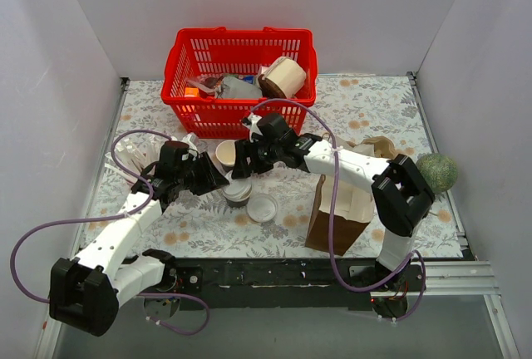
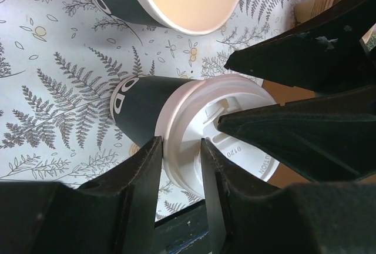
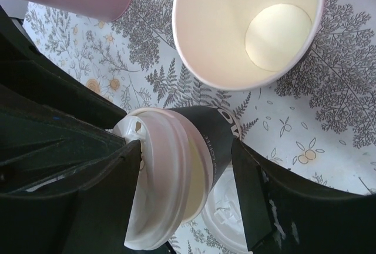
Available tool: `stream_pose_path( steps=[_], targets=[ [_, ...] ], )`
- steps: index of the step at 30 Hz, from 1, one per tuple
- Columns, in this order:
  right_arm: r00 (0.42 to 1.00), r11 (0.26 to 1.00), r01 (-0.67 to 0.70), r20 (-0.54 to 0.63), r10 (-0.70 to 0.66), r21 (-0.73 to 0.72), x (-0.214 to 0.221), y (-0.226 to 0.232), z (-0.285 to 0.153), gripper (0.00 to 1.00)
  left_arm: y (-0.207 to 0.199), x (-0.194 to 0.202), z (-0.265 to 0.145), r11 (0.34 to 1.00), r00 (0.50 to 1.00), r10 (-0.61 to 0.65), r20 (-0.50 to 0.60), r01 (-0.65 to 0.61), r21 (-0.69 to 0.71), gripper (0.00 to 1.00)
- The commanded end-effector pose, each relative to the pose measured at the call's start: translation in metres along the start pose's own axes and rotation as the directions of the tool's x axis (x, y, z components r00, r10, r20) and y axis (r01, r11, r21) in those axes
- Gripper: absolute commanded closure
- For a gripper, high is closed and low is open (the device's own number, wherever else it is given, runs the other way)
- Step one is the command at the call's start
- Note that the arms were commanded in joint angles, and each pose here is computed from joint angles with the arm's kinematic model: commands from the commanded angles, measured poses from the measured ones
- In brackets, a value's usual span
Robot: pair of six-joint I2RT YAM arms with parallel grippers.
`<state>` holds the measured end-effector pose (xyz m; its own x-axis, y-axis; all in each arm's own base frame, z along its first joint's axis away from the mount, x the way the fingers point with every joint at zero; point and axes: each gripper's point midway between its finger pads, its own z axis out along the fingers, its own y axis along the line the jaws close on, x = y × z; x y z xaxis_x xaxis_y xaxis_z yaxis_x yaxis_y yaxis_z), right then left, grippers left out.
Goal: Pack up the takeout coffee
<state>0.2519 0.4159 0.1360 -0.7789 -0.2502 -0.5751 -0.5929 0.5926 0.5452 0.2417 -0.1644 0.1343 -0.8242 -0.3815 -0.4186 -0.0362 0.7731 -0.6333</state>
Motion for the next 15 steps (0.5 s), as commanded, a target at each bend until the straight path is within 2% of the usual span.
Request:
stream_pose_path(
  steps=[1, 6, 15],
  targets=[
    [0.999, 0.997, -0.001, 0.032, 0.004, -0.073, -0.009, 0.021, -0.022, 0.29, -0.014, -0.003, -0.009, 0.998, 1.0, 0.02, 0.023, -0.022, 0.058, 0.67],
    [0.999, 0.997, -0.009, 0.042, 0.013, -0.079, -0.007, 0.024, -0.03, 0.34, -0.008, -0.004, -0.008, 0.999, 0.999, 0.02, 0.03, -0.021, 0.029, 0.66],
    [1.0, 0.998, -0.022, -0.001, 0.022, -0.065, 0.006, 0.018, -0.029, 0.35, 0.003, 0.007, -0.003, 1.0, 1.0, 0.008, -0.008, -0.008, -0.001, 0.66]
  ],
)
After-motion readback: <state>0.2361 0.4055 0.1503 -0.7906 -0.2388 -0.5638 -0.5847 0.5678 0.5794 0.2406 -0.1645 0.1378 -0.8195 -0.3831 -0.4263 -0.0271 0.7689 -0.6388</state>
